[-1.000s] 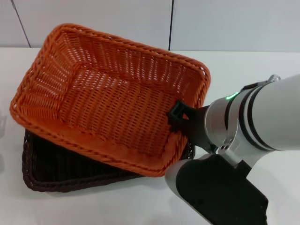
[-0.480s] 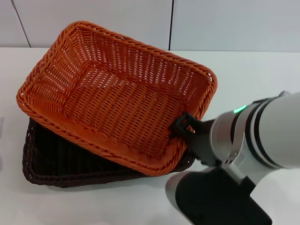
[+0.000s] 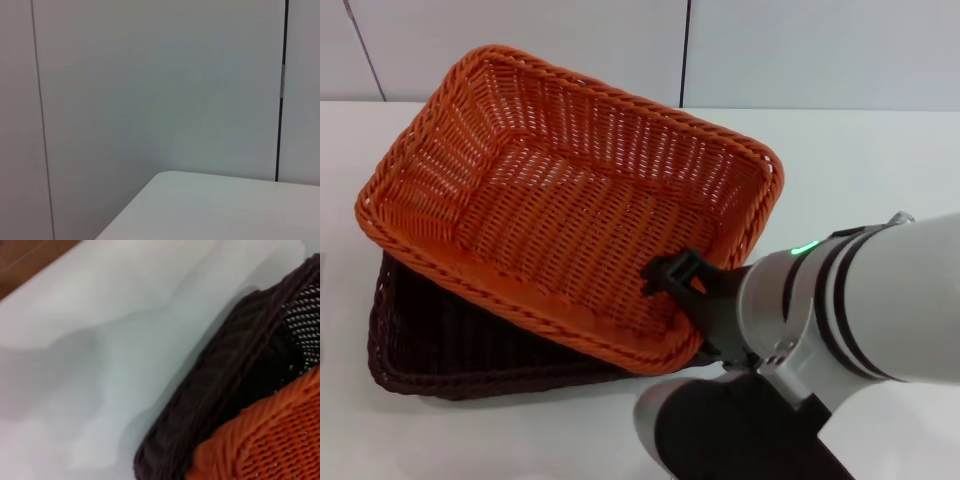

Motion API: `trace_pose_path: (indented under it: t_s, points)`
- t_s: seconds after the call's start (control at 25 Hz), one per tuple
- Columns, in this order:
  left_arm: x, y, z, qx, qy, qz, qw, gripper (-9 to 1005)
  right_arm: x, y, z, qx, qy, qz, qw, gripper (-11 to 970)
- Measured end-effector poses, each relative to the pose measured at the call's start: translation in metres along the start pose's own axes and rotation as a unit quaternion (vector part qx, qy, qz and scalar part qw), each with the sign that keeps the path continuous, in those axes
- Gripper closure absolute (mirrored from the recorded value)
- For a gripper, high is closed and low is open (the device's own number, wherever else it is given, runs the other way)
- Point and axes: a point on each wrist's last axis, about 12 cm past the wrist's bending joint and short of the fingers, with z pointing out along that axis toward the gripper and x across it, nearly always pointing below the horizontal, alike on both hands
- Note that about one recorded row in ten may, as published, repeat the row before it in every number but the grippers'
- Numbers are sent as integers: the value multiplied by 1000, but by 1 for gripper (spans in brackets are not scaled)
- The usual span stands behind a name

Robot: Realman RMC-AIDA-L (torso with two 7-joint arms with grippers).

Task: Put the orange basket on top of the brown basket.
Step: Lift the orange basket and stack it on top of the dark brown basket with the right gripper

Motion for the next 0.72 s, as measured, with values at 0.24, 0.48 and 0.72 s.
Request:
trace_pose_path:
  t_s: [0.24,0.48,0.72]
  points:
    - [1,2,-1,-2,3,3,1000,178,-7,-2,1,10,-8,8,1000,233]
    - [3,5,-1,-4,6,7,1000,178,-5,-13,-2,38,-12,17,999,233]
    - [4,6,-1,-6,8,9,1000,178,-16,-9,0,35,-23,7,999,233]
